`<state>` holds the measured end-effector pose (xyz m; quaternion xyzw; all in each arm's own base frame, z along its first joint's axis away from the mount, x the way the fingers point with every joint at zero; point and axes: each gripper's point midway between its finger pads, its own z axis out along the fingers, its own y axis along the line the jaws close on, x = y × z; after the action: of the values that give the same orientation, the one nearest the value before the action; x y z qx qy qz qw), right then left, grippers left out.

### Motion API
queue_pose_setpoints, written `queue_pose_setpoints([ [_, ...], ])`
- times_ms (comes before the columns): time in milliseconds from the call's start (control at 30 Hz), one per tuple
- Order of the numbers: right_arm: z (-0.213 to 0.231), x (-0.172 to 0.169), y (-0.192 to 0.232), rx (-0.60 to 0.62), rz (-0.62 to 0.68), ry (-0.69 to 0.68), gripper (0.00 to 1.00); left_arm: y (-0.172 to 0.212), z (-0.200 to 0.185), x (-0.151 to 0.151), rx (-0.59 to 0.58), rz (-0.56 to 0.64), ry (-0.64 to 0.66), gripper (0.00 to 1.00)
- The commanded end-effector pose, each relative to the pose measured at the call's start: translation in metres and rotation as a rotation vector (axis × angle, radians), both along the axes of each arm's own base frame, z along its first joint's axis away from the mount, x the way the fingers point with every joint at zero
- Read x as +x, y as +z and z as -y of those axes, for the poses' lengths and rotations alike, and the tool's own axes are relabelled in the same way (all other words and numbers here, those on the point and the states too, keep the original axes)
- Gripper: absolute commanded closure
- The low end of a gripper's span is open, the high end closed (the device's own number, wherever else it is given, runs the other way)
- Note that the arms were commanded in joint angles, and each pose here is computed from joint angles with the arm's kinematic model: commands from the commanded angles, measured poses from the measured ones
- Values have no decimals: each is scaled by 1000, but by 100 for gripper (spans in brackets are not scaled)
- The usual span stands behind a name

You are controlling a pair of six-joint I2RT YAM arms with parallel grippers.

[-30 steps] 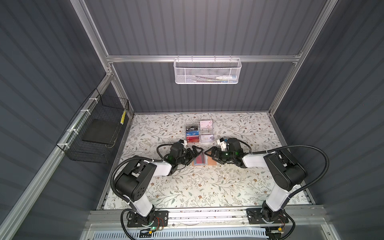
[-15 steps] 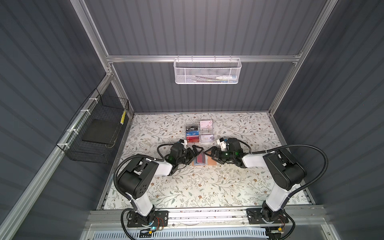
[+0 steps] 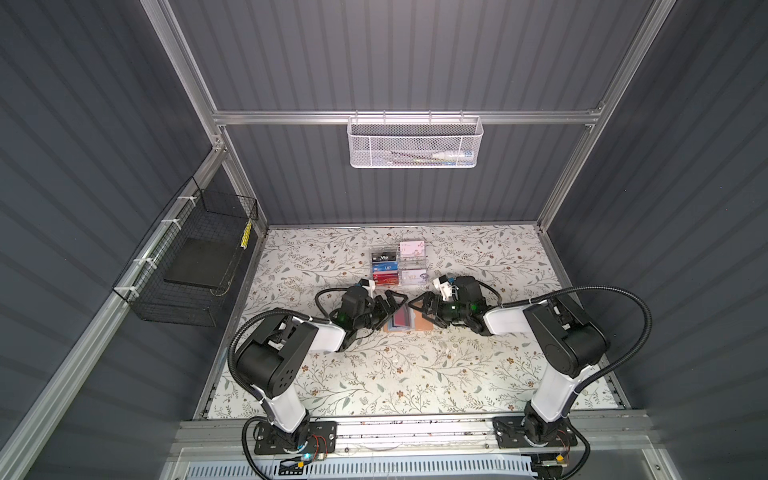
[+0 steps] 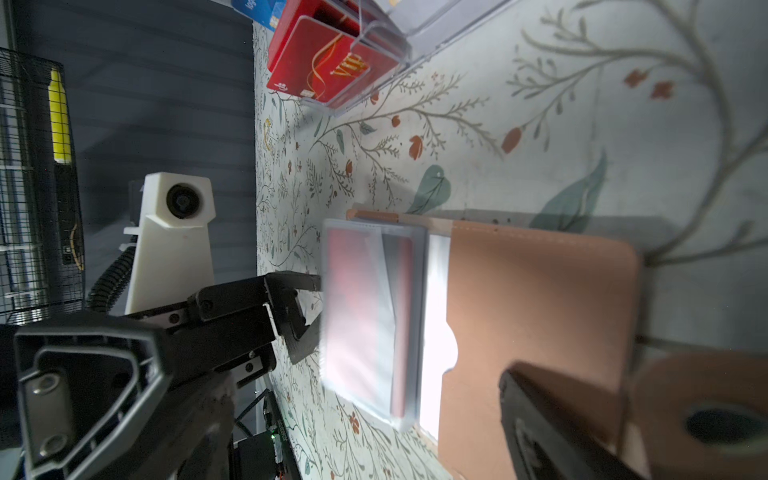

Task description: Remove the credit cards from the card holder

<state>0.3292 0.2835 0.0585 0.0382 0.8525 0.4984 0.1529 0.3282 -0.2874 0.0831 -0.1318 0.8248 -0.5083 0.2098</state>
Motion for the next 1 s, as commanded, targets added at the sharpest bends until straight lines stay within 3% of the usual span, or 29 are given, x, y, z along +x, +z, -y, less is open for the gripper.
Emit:
queue_pose_setpoints([
  [0,7,-9,-27,-17,-101,-22,1,-2,3,-5,-11,-12,-7,0],
  [967,29,-1,-21,34,-121,-104,1,17,25,0,-48,21,-23,0],
])
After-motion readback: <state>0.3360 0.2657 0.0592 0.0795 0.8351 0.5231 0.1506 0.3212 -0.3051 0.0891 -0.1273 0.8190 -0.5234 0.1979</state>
